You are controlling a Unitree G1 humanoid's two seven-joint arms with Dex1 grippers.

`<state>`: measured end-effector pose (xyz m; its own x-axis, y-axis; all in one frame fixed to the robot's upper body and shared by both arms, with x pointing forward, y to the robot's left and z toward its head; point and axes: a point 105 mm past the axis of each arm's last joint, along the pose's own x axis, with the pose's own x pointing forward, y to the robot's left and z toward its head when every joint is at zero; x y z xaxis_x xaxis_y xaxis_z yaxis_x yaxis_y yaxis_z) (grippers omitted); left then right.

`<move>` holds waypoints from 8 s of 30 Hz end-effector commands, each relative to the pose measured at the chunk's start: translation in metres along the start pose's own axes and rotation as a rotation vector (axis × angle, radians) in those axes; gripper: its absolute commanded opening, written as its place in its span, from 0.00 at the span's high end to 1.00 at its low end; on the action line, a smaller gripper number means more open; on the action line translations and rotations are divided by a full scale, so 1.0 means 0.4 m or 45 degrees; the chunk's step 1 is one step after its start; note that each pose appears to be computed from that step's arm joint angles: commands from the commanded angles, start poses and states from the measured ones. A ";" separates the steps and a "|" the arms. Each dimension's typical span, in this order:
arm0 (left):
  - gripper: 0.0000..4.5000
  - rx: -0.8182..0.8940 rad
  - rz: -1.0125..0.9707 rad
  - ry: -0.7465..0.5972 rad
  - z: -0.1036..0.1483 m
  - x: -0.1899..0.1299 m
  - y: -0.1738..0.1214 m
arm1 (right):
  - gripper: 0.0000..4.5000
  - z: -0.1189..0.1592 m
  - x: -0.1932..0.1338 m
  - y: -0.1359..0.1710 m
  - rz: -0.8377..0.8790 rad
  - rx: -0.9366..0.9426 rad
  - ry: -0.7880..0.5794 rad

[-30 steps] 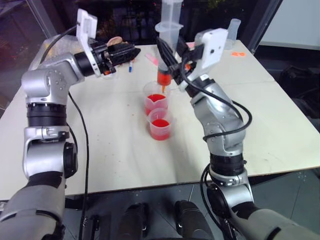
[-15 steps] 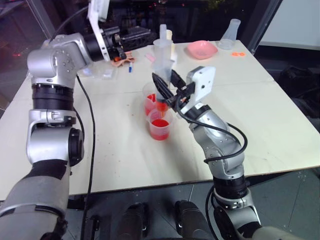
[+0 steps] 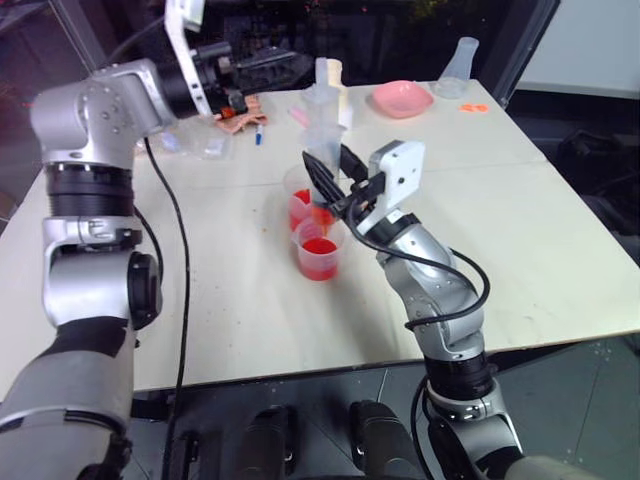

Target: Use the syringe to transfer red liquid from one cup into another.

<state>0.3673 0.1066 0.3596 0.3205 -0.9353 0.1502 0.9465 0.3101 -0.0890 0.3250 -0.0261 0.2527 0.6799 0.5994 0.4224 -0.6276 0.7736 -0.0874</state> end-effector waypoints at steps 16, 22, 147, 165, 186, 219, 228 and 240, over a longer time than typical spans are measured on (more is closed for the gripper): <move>0.51 0.047 -0.077 0.077 -0.002 -0.005 -0.046 | 0.70 0.032 0.006 0.015 0.062 -0.045 -0.063; 0.51 0.055 -0.100 0.105 -0.015 0.006 -0.048 | 0.70 0.032 0.006 0.014 0.066 -0.056 -0.062; 0.58 0.078 -0.048 0.137 -0.060 -0.029 -0.007 | 0.70 0.098 0.017 0.026 0.154 0.007 -0.096; 0.58 0.015 0.014 0.119 -0.094 -0.113 -0.058 | 0.70 0.133 0.041 -0.010 0.128 0.064 0.062; 0.58 -0.040 0.026 0.008 -0.145 -0.085 -0.066 | 0.70 -0.031 0.065 -0.328 -0.630 0.006 1.464; 0.57 0.076 -0.034 0.314 -0.202 -0.156 -0.116 | 0.16 -0.232 0.005 -0.328 -0.688 -0.021 1.667; 0.57 0.059 -0.023 0.289 -0.191 -0.158 -0.110 | 0.01 -0.180 0.020 -0.336 -0.679 -0.010 1.646; 0.57 0.095 0.040 0.368 -0.206 -0.194 -0.099 | 0.01 0.061 -0.017 -0.334 -0.358 -0.229 1.319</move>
<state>0.3054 0.1492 0.2602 0.3264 -0.9332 -0.1502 0.9376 0.3399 -0.0738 0.4103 -0.1484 0.2704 0.8240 0.1316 -0.5510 -0.3084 0.9201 -0.2414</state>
